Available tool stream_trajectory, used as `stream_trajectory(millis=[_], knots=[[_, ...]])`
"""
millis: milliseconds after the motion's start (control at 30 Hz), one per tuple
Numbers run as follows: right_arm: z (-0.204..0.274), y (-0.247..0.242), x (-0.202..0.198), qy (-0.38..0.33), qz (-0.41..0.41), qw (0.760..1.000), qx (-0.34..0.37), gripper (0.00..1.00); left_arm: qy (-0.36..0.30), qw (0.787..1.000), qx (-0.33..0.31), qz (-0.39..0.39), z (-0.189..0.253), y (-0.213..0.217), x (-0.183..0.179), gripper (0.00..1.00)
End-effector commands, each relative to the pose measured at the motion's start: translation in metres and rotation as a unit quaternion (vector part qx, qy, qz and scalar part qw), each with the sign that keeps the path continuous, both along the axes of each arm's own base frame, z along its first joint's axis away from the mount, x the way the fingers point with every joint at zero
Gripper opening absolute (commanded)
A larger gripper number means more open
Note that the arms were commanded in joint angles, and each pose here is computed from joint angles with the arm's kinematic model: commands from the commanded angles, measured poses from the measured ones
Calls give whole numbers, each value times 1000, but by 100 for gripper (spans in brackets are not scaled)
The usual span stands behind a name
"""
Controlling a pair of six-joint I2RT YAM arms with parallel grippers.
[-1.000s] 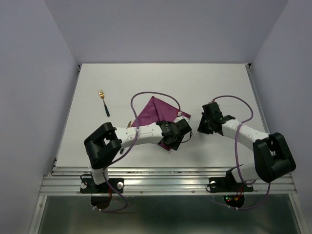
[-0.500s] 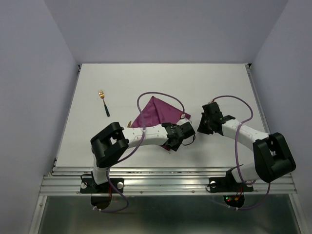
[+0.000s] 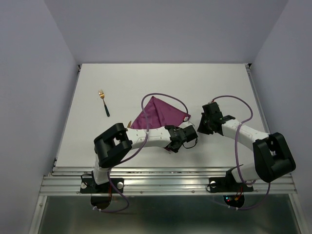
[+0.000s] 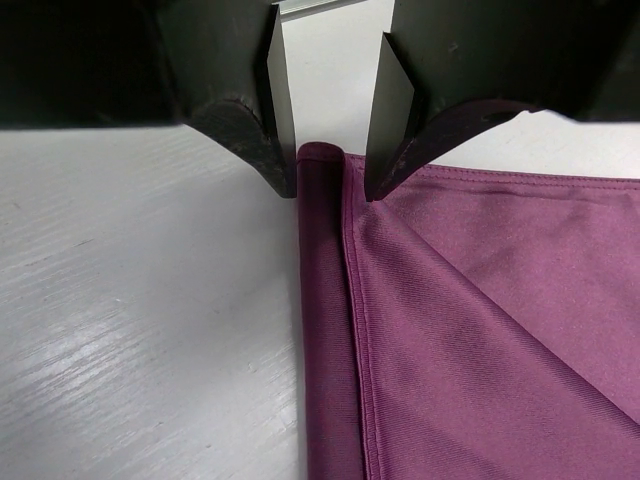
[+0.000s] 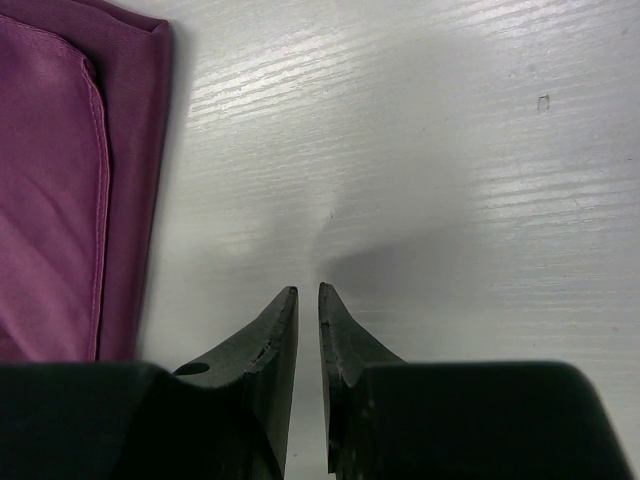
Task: Fold the napkin into a case and place the utensils inside
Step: Pick up the upper triangle-folded napkin from the center of the board.
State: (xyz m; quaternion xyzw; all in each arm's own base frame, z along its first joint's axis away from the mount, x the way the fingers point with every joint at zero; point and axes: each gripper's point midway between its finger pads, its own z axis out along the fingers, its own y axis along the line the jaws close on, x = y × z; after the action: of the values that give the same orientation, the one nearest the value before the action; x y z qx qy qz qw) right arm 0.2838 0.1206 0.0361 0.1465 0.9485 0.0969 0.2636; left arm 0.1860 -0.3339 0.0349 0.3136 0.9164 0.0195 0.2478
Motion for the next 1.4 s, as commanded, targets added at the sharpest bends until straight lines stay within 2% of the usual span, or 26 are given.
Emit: stream_trajectory(millis=[0, 733, 1000, 1367], knots=[[7, 1, 5, -9, 2, 1000, 6, 20, -22, 1000, 8, -4, 9, -4, 7, 44], [9, 2, 5, -8, 1, 1000, 8, 20, -49, 997, 52, -31, -2, -1, 6, 45], [10, 2, 5, -9, 1, 1000, 8, 20, -38, 997, 48, -43, -10, 0, 1, 48], [14, 0, 5, -13, -2, 1000, 7, 20, -3, 997, 33, -65, -34, 1, -8, 43]])
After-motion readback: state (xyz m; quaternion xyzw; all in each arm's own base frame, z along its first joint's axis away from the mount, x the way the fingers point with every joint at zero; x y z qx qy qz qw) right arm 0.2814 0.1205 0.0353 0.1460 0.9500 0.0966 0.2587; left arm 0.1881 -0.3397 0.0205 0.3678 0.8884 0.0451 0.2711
